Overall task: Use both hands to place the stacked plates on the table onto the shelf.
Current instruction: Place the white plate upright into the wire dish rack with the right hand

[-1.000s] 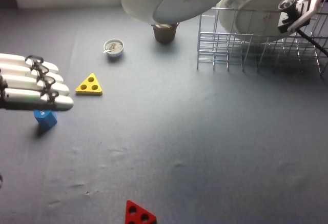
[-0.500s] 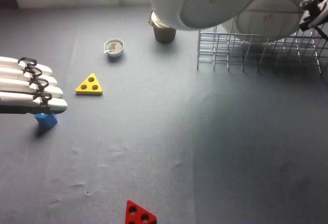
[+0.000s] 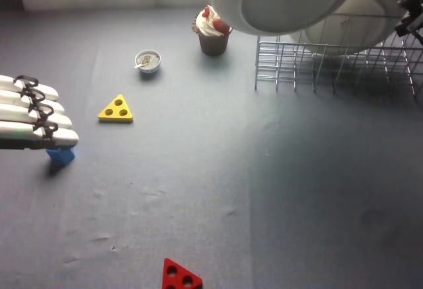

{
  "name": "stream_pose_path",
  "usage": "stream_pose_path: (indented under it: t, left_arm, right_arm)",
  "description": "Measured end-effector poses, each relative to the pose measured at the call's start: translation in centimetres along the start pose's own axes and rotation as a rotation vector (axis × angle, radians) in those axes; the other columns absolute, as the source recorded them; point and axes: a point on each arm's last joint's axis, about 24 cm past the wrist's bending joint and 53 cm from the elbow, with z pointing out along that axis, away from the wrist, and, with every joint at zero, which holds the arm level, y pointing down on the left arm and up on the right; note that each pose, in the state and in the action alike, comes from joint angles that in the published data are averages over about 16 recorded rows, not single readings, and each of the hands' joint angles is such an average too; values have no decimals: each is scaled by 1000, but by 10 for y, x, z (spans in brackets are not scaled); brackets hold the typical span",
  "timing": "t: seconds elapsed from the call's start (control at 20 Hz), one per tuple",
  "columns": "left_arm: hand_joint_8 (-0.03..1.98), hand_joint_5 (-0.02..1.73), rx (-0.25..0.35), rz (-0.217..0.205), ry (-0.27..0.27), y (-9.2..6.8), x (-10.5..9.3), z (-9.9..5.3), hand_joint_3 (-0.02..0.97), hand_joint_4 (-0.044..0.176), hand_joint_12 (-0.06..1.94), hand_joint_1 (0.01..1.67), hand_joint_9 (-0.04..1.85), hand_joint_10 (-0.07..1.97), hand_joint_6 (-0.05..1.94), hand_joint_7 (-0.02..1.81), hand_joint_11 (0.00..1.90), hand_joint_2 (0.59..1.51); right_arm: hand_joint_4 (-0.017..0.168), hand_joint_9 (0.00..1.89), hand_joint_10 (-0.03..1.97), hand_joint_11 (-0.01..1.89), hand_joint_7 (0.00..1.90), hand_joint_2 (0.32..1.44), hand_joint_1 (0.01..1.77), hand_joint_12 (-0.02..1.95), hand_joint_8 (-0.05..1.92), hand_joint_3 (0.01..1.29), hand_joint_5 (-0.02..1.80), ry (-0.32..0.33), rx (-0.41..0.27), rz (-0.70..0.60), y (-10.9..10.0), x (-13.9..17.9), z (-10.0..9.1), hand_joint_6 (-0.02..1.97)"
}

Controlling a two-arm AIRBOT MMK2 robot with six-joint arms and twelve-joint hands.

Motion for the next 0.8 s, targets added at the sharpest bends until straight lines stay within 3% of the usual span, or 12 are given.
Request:
stream_pose_path:
  t: [0.4,0.8]
  left_arm:
    - [2,82,-4,-1,4,-6,2,-2,4,4,12,110,127,8,14,144,102,944]
    - [1,92,-3,-22,3,-16,6,6,4,5,12,118,137,8,14,151,105,938]
  right_arm:
    - [-8,1173,668,1179,1112,916,1470,700,505,13,955,-43,70,54,-16,-20,-2,905]
    - [-8,1146,769,1325,1088,919,1458,161,610,14,964,-80,93,63,-24,-39,-7,886]
